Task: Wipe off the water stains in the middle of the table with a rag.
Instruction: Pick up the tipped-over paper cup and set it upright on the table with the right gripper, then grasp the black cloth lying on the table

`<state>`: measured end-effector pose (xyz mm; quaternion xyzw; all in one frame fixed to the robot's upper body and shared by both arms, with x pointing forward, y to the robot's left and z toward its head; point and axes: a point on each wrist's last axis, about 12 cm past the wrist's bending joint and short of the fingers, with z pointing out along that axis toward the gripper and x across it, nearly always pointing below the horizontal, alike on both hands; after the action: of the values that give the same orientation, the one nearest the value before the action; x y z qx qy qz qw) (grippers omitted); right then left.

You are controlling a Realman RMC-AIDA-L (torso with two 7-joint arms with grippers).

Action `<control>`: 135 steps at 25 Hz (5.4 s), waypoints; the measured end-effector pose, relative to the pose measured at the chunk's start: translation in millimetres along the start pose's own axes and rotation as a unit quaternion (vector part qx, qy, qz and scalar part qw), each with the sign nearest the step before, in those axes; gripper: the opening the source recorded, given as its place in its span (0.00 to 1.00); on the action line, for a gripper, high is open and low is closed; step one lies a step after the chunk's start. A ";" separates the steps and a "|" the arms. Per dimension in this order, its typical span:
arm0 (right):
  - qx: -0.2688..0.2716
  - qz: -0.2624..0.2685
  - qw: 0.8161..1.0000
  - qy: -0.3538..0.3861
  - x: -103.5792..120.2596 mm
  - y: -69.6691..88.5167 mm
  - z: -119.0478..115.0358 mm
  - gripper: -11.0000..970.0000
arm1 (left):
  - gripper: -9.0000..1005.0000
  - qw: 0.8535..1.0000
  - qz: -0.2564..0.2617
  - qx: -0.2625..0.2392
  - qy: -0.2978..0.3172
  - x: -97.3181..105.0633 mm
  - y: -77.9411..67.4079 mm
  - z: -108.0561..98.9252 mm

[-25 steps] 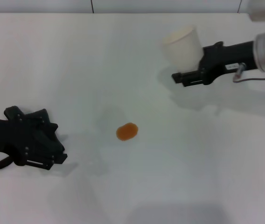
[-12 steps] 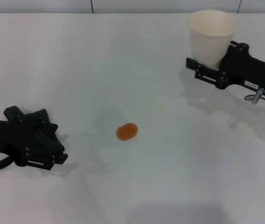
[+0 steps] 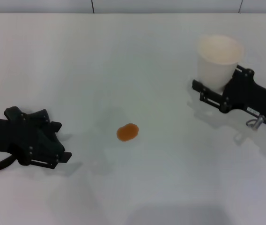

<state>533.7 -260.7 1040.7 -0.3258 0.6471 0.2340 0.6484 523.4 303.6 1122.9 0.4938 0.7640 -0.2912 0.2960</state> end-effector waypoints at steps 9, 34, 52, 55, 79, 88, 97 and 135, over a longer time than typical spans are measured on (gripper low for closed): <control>-0.004 -0.011 0.998 0.070 23.7 10.1 -9.3 0.73 | 0.87 1.000 0.000 0.000 0.000 0.3 -0.4 0.6; -0.043 -0.029 0.991 0.120 33.5 18.2 -3.7 0.77 | 0.87 1.000 0.001 0.003 -0.009 -0.8 -1.4 1.4; -0.036 -0.011 0.993 0.111 35.3 21.2 -12.7 0.87 | 0.87 1.000 -0.005 0.002 -0.005 3.9 -3.0 0.8; -0.031 -0.008 0.993 0.110 35.6 20.3 -16.3 0.88 | 0.87 1.000 -0.005 0.000 -0.005 4.0 -2.6 0.8; -0.022 0.011 0.995 0.099 36.0 14.2 -47.0 0.88 | 0.87 0.998 -0.042 -0.038 -0.022 20.4 1.3 -0.5; -0.026 0.003 0.995 0.092 31.6 5.5 -64.2 0.88 | 0.87 0.995 -0.069 -0.053 -0.048 31.7 2.0 -2.9; -0.059 0.053 0.989 0.124 13.0 -29.0 -89.0 0.87 | 0.87 0.992 -0.084 -0.054 -0.075 34.0 0.8 -2.7; -0.193 -0.019 0.941 0.276 -135.1 -57.6 -32.0 0.87 | 0.86 0.975 -0.054 -0.051 0.207 -26.4 52.3 -46.0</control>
<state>546.3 -307.0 1183.2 -0.5088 0.7365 0.2434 0.3734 573.2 340.0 1164.6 0.4857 0.8481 -0.1588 0.1397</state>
